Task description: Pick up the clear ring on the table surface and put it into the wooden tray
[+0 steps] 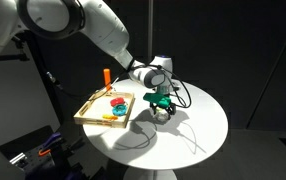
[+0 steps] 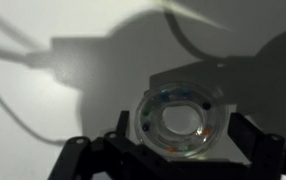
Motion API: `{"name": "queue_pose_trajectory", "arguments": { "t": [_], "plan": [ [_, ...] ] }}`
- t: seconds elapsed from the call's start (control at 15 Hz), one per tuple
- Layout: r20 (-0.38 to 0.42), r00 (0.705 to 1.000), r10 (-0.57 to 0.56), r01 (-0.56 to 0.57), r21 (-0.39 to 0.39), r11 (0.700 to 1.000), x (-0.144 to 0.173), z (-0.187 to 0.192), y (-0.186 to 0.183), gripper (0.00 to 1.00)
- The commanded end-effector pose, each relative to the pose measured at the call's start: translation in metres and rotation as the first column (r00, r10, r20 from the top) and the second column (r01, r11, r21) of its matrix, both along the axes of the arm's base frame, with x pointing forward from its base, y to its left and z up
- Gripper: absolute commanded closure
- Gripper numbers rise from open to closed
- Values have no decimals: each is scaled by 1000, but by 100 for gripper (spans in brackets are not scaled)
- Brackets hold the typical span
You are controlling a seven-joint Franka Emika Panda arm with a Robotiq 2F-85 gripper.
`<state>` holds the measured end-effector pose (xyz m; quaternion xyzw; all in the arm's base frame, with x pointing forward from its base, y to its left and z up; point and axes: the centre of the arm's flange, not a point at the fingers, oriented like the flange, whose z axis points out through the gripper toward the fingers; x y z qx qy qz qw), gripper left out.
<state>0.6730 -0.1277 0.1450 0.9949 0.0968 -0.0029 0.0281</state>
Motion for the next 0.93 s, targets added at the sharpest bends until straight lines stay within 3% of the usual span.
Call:
{"name": "queue_pose_trajectory", "arguments": {
  "t": [0.0, 0.8, 0.87],
  "plan": [
    [24, 1000, 14, -14, -19, 1000, 15, -3, 3, 0],
    [33, 999, 17, -16, -7, 1000, 22, -24, 1, 0],
    [33, 999, 18, -18, -6, 1000, 22, -25, 1, 25]
  ]
}}
